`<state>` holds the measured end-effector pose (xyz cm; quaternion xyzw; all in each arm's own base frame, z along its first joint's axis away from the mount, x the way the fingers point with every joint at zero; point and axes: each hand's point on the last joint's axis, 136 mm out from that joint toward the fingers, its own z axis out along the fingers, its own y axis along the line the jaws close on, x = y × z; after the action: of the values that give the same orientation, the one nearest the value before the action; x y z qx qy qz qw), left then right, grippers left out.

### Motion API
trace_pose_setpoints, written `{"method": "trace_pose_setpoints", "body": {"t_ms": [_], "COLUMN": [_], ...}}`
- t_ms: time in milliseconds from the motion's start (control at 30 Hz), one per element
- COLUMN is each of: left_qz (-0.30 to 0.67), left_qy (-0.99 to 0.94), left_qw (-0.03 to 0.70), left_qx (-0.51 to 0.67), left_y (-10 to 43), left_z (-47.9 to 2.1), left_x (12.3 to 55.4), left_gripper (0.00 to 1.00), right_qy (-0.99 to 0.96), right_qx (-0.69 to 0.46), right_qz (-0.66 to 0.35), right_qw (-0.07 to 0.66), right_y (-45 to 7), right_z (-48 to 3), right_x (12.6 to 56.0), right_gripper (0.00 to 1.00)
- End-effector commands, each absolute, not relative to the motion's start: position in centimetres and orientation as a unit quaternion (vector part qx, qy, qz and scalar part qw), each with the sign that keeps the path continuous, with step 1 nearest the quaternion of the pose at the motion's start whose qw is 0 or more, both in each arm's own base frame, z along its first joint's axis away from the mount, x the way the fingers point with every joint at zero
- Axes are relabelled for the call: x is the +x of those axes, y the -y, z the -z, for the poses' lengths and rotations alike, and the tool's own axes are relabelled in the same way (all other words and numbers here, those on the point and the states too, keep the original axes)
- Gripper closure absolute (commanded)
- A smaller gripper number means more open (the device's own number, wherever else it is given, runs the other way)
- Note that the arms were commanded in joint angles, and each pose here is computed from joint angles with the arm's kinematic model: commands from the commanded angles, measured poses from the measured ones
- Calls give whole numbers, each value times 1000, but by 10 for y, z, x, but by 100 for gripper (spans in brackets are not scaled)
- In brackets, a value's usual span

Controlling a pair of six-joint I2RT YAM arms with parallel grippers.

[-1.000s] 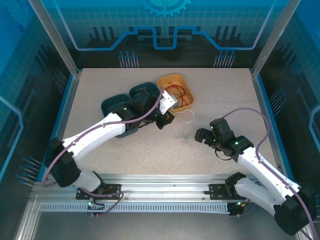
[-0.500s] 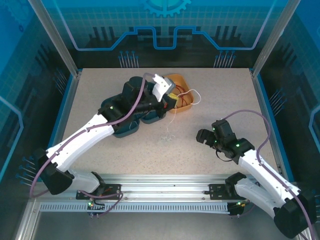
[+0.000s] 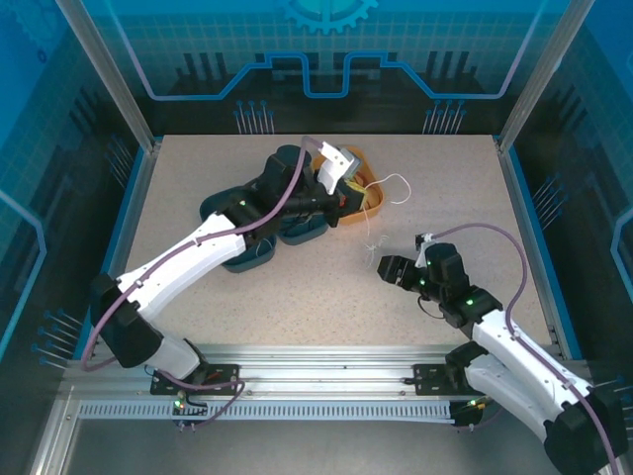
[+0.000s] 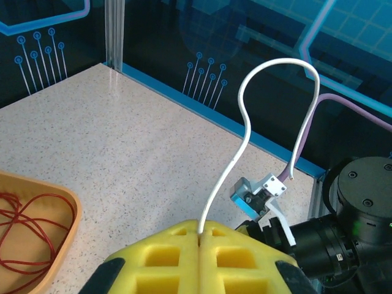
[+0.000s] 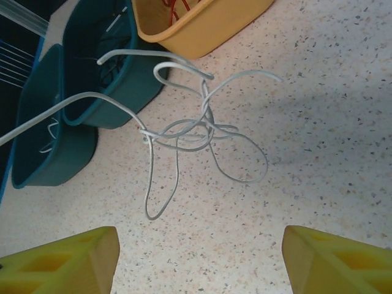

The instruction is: Untangle the cables

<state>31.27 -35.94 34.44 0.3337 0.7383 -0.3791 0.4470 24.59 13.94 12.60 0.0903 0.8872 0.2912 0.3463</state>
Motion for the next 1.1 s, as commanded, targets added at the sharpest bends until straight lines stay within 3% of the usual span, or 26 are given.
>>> {"method": "trace_pose_setpoints", "body": {"t_ms": [0, 667, 1067], "left_qz": [408, 427, 433], "left_qy": [-730, -741, -735], "left_qw": [435, 397, 397], "left_qx": [334, 332, 338], "left_y": [372, 385, 386], "left_z": [-348, -323, -325], "left_x": [311, 314, 311], "left_gripper": [100, 100, 100], "right_qy": [-889, -886, -904], "right_qx": [117, 138, 160], "right_qz": [-263, -319, -281], "right_qw": [356, 306, 280], "right_y": [-127, -153, -149], "right_z": [-126, -94, -72], "right_x": [256, 273, 283], "right_gripper": [33, 48, 56]}}
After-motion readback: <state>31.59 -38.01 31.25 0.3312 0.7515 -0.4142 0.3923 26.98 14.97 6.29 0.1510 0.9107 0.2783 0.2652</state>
